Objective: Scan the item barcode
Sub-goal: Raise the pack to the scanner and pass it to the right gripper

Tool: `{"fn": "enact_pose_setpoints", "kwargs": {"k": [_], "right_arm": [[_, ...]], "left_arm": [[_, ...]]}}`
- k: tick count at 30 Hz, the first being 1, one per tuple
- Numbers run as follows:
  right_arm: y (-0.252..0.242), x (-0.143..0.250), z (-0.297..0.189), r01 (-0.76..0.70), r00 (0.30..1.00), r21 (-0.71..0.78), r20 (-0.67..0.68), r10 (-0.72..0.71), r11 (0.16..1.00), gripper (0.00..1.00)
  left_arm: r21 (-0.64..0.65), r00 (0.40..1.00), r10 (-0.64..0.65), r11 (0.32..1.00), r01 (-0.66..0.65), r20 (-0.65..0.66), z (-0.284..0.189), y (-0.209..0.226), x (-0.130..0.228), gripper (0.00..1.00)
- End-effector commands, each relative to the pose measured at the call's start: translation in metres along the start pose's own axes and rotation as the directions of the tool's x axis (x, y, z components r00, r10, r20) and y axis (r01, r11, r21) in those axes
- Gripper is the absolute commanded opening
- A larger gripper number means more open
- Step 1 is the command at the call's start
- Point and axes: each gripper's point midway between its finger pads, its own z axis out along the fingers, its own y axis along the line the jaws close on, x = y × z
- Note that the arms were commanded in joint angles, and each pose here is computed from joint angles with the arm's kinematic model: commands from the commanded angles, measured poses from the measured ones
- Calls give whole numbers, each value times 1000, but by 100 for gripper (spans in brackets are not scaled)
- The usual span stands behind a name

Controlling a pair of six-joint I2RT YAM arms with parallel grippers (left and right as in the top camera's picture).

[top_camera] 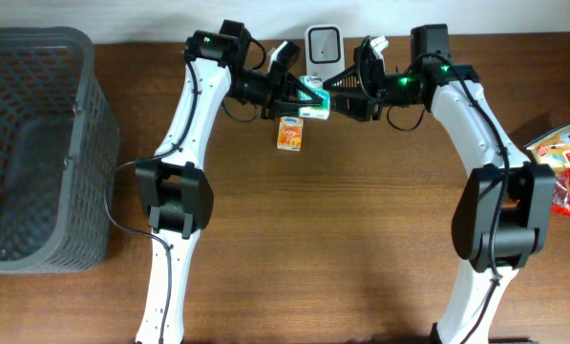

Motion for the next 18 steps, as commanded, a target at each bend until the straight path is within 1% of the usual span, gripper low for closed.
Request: {"fn": "enact_pose_setpoints", "kwargs": {"k": [1,2,9,11,12,14,15,16,17,18], "right_arm": [[-11,-2,3,-20,1000,6,-5,20,1000,46],[-11,-2,4,-23,1000,6,-6,23,1000,41],[-19,-1,16,-25,1000,58,-3,26,998,40],[-19,-1,16,-23,1000,58,-3,23,998,38],[-19,-1,16,-23,1000,58,-3,23,998,34],[-19,-2,15,-24,1000,58,-1,24,998,25],[-19,-2,15,-27,1000,61,1,27,998,17],[-22,-4,15,-27,1000,79,11,26,997,12],[-26,-6,14,-43,999,100,24,41,994,7],[-29,-7,14,-64,997,117,37,60,991,4]], "left_arm": [[23,999,45,999,-45,-1,1,-22,4,9],[23,999,45,999,-45,-1,1,-22,4,9],[23,999,45,999,-45,-3,2,-22,4,9],[22,999,45,999,-45,-3,2,-22,4,9],[22,999,45,999,-45,-4,2,-22,4,10],[22,999,45,999,-45,-4,2,-22,4,9],[22,999,46,999,-46,-4,2,-22,4,10],[19,999,46,999,-46,-3,2,-22,4,13],[18,999,47,999,-46,-3,2,-21,4,21],[13,999,47,999,-46,-3,2,-21,4,39]]}}
